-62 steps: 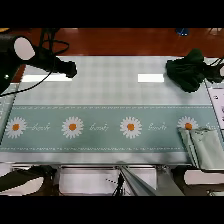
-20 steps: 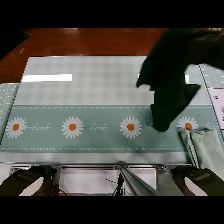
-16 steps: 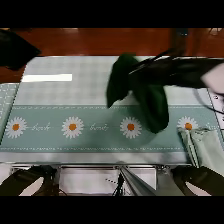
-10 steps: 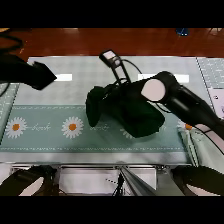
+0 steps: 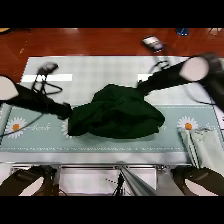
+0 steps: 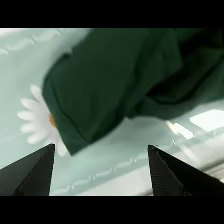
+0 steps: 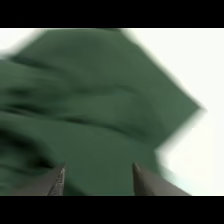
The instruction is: Fold the shirts.
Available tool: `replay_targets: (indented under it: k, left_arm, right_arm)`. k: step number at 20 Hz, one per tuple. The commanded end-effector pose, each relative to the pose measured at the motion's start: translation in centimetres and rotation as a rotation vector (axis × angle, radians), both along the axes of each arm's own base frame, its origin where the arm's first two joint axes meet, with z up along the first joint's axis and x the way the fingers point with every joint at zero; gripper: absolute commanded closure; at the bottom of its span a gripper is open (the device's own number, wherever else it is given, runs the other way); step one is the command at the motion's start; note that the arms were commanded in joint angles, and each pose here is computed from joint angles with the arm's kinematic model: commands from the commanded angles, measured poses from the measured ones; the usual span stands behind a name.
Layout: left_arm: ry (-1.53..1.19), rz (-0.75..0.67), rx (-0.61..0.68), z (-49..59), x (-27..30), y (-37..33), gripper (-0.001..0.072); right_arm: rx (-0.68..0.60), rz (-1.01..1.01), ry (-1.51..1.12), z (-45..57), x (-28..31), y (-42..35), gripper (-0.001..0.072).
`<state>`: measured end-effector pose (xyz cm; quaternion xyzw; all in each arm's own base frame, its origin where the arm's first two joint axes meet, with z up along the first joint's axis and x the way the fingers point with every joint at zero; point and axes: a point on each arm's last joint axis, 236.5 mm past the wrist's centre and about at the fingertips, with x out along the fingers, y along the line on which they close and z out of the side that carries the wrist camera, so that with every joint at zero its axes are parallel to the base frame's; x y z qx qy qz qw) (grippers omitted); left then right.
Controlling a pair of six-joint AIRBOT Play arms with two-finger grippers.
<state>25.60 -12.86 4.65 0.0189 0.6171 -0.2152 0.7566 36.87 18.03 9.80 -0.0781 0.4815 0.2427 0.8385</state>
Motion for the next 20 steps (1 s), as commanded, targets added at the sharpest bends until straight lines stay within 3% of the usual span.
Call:
replay_targets:
  k: [1, 3, 9, 13, 20]
  left_arm:
    - [0.126, 0.006, -0.087, -4.4, -3.0, -1.2, 0.0006]
    - [0.172, 0.053, -0.128, -5.9, -3.9, -0.5, 0.0006]
    - [0.206, 0.192, -0.169, -8.3, -4.0, 4.0, 0.0006]
    - [0.227, 0.168, -0.252, -9.2, -4.7, 1.9, 0.0006]
    - [0.218, 0.219, -0.215, -13.9, -3.1, 1.3, 0.0008]
  right_arm:
    - [-0.125, -0.229, 0.040, 1.1, -0.3, -12.6, 0.0215]
    - [-0.088, -0.339, 0.075, 1.2, -0.7, -17.1, 0.0215]
    - [0.209, -0.537, 0.079, 1.6, -0.4, -22.0, 0.0214]
    - [0.213, -0.546, 0.117, -0.1, -1.1, -22.4, 0.0214]
    - [0.232, -0.534, 0.225, -3.3, -3.1, -21.2, 0.0214]
